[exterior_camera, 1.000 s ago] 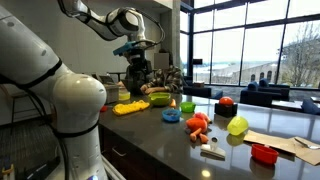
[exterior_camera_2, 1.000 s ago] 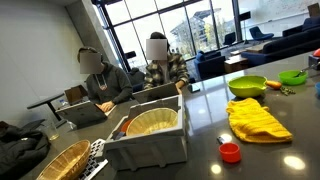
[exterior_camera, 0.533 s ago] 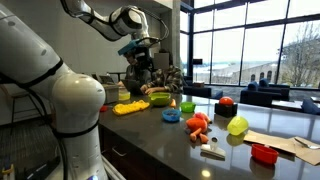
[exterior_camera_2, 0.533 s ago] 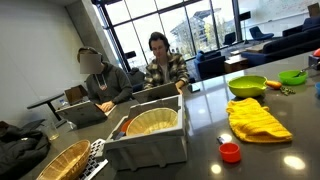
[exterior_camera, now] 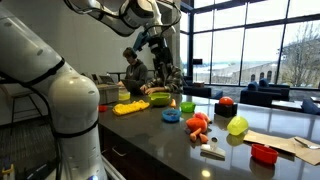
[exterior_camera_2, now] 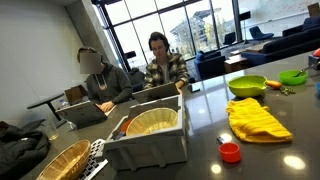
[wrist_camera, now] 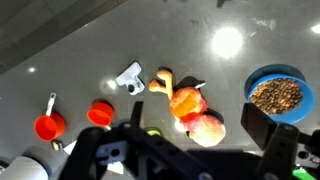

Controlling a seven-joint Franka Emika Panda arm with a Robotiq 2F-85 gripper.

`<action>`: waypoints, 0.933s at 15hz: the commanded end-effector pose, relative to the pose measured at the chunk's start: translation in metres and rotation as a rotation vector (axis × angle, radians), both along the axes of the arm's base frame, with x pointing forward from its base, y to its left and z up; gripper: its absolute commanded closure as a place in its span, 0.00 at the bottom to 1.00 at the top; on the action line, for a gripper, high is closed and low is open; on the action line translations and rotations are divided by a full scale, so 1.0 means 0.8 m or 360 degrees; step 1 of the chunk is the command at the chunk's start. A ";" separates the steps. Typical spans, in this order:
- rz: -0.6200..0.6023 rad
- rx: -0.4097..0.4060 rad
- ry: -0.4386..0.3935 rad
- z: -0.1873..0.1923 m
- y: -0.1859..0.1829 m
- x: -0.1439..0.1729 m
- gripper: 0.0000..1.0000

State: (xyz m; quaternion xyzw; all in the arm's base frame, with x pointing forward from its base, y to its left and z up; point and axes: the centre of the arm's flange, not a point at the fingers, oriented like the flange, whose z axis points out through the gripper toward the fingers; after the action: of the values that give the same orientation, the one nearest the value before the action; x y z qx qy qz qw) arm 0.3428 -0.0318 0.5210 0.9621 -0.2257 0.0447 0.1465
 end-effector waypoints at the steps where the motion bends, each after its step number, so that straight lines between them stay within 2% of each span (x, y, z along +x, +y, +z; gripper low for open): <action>1: -0.0300 0.0020 -0.0120 0.040 -0.003 -0.012 0.00; 2: -0.0165 0.0015 -0.0050 0.015 -0.014 -0.004 0.00; 6: -0.0261 0.0013 -0.0112 0.034 -0.008 -0.008 0.00; 7: -0.0301 -0.0056 -0.0155 0.030 -0.002 0.006 0.00; 8: -0.0355 -0.0081 -0.0213 0.033 -0.003 0.017 0.00; 9: -0.0425 -0.0062 -0.0354 0.055 -0.007 0.023 0.00; 14: -0.0639 -0.0007 -0.0754 0.138 -0.031 0.037 0.00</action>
State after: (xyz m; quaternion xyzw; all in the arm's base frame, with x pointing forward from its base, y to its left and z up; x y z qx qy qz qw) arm 0.3608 -0.0442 0.6007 0.8922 -0.3959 0.1887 0.1082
